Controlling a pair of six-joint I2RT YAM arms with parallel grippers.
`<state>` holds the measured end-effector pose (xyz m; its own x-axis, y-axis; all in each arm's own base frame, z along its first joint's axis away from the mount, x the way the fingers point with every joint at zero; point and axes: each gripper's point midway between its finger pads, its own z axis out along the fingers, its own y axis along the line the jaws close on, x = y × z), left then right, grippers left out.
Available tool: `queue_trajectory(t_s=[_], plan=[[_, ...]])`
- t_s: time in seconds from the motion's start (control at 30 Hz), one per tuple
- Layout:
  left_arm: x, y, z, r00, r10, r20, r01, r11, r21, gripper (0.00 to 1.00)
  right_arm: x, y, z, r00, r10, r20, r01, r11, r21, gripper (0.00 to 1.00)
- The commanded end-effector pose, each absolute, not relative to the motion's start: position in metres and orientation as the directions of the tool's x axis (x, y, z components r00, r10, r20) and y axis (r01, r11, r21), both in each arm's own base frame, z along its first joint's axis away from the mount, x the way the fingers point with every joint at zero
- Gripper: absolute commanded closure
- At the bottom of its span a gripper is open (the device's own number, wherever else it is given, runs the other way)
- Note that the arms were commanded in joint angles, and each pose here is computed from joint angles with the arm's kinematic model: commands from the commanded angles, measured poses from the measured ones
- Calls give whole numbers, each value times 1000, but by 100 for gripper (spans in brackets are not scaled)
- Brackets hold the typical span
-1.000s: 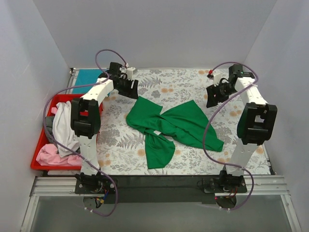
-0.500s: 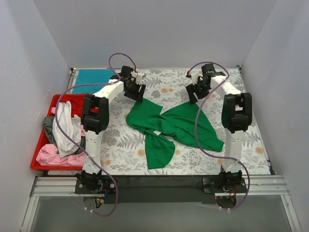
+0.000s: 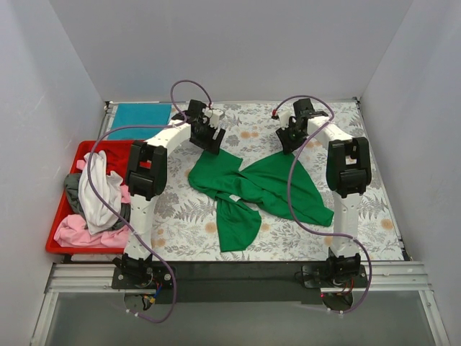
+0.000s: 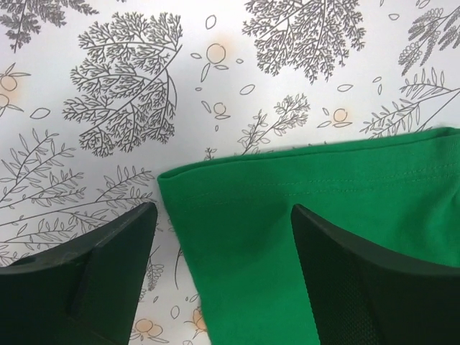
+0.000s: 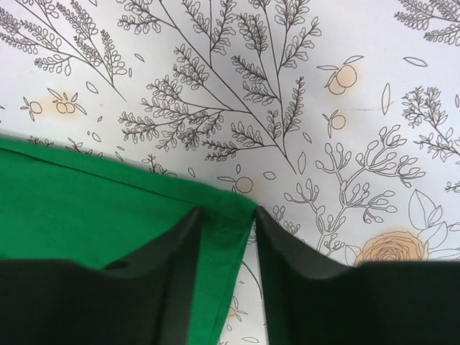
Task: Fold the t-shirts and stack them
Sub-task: Flatten the tshirt out
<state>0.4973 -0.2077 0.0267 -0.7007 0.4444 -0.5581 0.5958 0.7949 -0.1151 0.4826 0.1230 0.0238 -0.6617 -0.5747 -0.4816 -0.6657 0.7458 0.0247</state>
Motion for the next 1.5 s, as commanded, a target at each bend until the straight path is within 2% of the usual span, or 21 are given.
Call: queue_trajectory(t_s=[0.0,0.07,0.1,0.23,0.33,0.43,0.47,0.53,0.6,0.7,0.83,0.87,0.97,1.07,1.1,1.17,1.23,1.27,1.37,1.4,1.47], plan=[[484,-214,12,-725,450,-521,598,786,-154,28,470,124,20,-659,-589,-467,-681,731,40,62],[474,-219,7,-739,457,-496,606,771,-193,40,467,124,19,-661,-590,-464,-683,729,45,83],[473,-222,9,-740,450,-499,607,767,-208,57,467,124,20,-659,-593,-463,-684,728,40,98],[507,-222,36,-720,404,-565,588,787,-187,100,474,110,35,-653,-589,-476,-666,746,-8,99],[549,-223,115,-649,283,-706,600,761,-247,100,486,86,49,-664,-559,-496,-625,779,-41,99],[557,-228,211,-519,208,-829,672,698,-246,100,499,56,68,-665,-531,-524,-583,809,-80,99],[537,-237,264,-446,178,-877,741,623,-251,100,501,49,73,-664,-530,-527,-574,813,-94,99],[506,-244,306,-396,152,-906,808,527,-265,100,504,32,83,-667,-520,-533,-553,826,-114,99],[441,-252,370,-343,107,-933,889,358,-285,100,503,21,87,-670,-516,-535,-543,831,-121,99],[347,-258,402,-328,128,-936,935,187,-302,100,499,18,93,-665,-523,-534,-545,828,-133,99],[218,-279,413,-276,200,-940,956,-46,-290,100,496,-2,101,-674,-503,-541,-515,845,-144,99],[190,-278,392,-334,254,-908,926,-91,-367,100,496,-4,102,-675,-505,-538,-513,845,-150,99],[104,-276,371,-314,362,-878,881,-233,-411,100,495,-8,104,-675,-510,-533,-511,844,-161,99],[49,-249,315,-257,486,-835,869,-262,-420,100,495,-8,108,-673,-513,-533,-511,843,-167,99],[42,-241,288,-268,537,-800,862,-237,-448,94,495,-8,109,-672,-513,-535,-512,843,-165,99],[45,-233,271,-203,568,-797,902,-208,-378,64,494,-6,109,-673,-508,-537,-513,844,-155,99],[58,-234,264,-192,585,-788,926,-157,-342,59,492,-5,108,-676,-506,-536,-516,844,-147,99],[82,-238,257,-182,598,-781,958,-69,-277,58,489,-3,105,-680,-505,-531,-522,843,-133,99],[125,-239,258,-299,547,-782,950,91,-299,59,484,-2,100,-685,-510,-520,-534,837,-118,99],[174,-232,253,-391,482,-784,920,233,-315,59,482,-2,99,-686,-514,-516,-538,835,-116,99],[222,-220,245,-539,394,-744,833,384,-399,59,479,0,100,-677,-524,-516,-552,826,-113,99]])
